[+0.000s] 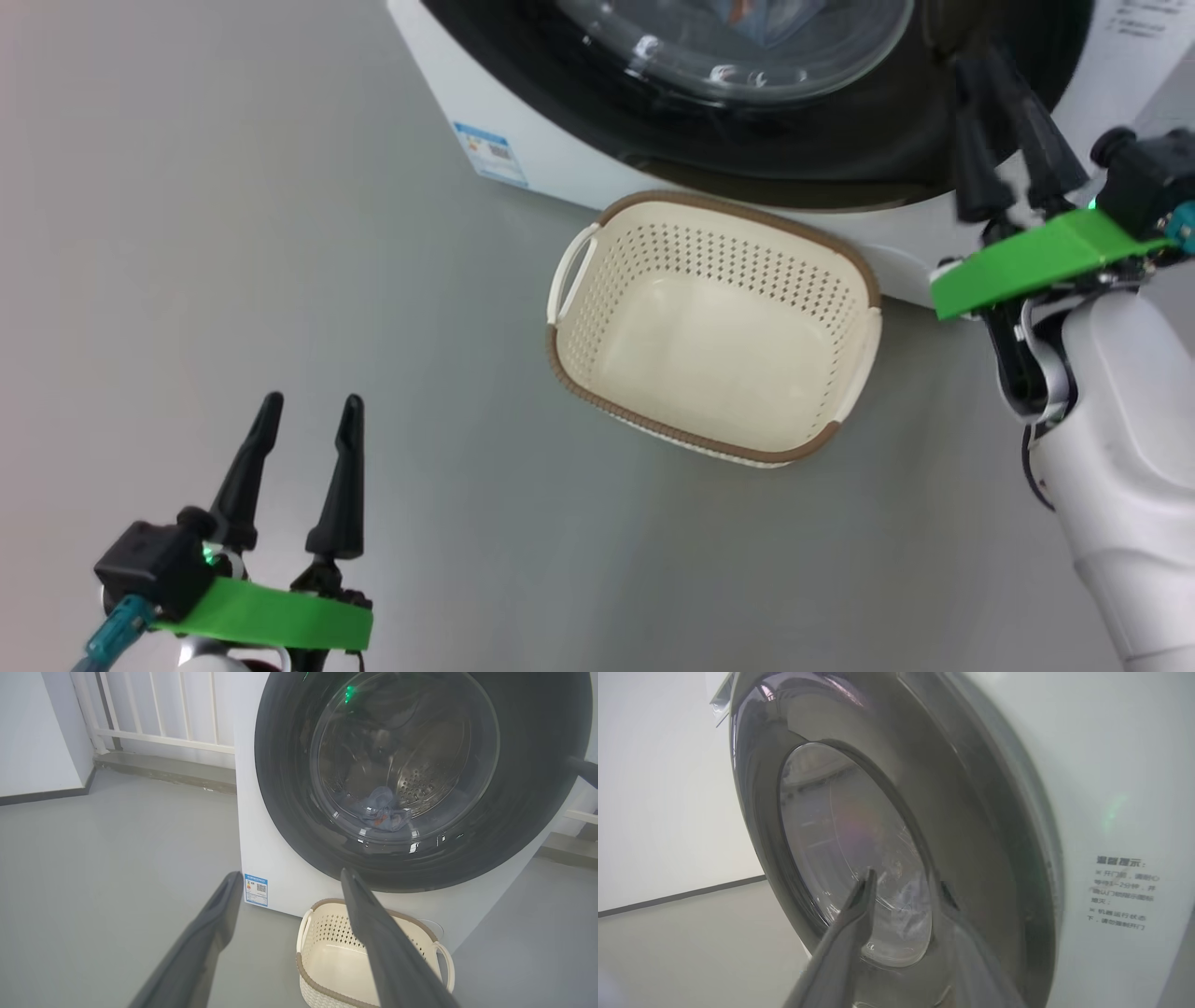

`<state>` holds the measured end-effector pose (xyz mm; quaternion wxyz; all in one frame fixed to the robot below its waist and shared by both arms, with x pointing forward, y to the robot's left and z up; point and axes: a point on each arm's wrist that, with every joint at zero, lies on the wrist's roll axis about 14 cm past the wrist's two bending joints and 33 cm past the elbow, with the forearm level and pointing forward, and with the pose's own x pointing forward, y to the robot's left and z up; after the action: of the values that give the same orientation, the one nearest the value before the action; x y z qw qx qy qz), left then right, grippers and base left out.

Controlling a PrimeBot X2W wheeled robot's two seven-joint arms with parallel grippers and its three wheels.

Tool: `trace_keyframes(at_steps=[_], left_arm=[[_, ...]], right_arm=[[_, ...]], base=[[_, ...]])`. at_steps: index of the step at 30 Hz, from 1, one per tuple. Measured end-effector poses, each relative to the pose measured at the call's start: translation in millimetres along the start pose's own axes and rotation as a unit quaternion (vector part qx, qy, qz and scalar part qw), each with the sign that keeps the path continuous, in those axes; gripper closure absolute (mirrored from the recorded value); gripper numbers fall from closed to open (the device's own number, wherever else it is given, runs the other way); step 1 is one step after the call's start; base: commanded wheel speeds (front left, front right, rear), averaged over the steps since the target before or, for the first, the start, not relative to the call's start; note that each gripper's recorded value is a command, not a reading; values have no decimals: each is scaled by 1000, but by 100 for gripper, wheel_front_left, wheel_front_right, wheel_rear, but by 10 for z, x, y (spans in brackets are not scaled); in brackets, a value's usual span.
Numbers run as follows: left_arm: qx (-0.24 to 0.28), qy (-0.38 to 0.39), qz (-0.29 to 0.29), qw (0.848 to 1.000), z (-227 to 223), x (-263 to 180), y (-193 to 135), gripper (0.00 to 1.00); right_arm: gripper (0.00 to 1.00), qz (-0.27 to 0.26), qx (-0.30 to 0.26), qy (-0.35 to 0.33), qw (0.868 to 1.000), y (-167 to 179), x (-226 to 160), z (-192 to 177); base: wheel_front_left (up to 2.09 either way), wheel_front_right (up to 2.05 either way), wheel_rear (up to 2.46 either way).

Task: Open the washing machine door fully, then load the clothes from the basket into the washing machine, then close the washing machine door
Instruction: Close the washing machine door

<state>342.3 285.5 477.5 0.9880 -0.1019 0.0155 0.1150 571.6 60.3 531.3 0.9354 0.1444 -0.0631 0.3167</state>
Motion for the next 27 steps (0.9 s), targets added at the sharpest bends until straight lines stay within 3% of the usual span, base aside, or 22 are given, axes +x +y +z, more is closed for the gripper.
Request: trace_keyframes(at_steps=[13, 27], left_arm=[[7, 2, -37, 999, -12, -49, -91, 0], [13, 3, -99, 995, -36, 36, -390, 0]], right_arm=[[0, -73, -13, 20, 997, -329, -754, 110], [0, -173, -34, 32, 984, -726, -1758, 264]], base=[[0, 0, 0], [0, 0, 0]])
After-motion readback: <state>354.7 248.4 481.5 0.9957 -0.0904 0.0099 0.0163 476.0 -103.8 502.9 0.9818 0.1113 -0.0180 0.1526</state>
